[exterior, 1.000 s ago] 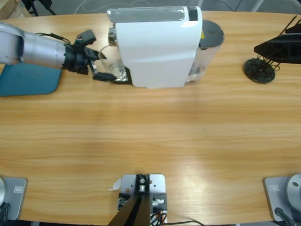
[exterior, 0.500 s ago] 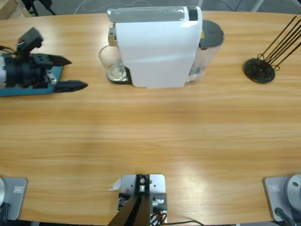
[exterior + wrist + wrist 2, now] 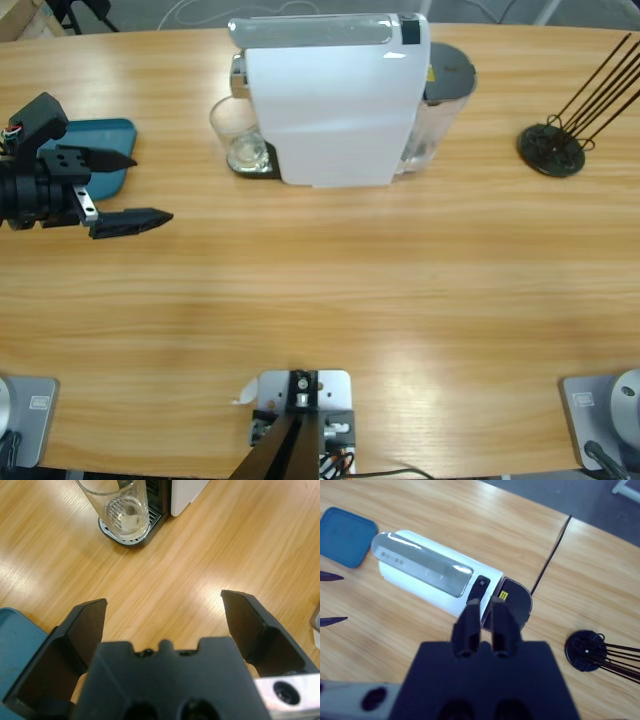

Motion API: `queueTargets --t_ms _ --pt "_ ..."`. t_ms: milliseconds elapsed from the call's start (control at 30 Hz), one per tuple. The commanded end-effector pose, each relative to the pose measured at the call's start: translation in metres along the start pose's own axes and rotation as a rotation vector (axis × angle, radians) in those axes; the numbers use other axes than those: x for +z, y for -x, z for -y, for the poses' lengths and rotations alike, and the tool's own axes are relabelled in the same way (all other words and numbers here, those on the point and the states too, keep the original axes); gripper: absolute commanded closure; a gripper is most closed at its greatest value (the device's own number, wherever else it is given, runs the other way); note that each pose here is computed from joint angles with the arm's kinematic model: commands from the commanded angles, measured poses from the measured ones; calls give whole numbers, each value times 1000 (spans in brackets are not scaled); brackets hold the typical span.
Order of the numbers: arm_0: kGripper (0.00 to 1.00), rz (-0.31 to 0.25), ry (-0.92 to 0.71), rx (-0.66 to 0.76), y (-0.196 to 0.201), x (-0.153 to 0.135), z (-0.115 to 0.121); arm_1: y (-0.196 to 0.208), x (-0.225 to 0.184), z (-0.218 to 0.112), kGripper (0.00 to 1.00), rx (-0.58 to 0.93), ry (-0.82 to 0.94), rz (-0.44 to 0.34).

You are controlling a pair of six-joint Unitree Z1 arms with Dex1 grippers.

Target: Pour coffee

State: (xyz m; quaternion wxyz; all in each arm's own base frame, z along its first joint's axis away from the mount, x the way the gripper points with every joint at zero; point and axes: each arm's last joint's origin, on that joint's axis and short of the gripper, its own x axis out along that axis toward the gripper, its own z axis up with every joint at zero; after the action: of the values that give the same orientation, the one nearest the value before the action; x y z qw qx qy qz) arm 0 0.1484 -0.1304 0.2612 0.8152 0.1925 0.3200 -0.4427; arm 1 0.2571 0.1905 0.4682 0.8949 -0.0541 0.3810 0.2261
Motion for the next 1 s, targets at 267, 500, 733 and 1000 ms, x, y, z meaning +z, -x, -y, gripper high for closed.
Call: queueTargets --t_ms 267,500,733,1000 --pt "0 -95 30 -25 -14 -13 2 -86 20 15 1000 79 -53 -247" --pt "0 -121 37 -36 -22 -14 0 -95 22 16 1000 63 -60 -283" --pt "0 -118 98 -32 -21 -14 1 -102 24 15 1000 68 -57 -292" --pt "0 -112 57 -28 -20 -13 1 -108 23 15 1000 66 -47 -306"
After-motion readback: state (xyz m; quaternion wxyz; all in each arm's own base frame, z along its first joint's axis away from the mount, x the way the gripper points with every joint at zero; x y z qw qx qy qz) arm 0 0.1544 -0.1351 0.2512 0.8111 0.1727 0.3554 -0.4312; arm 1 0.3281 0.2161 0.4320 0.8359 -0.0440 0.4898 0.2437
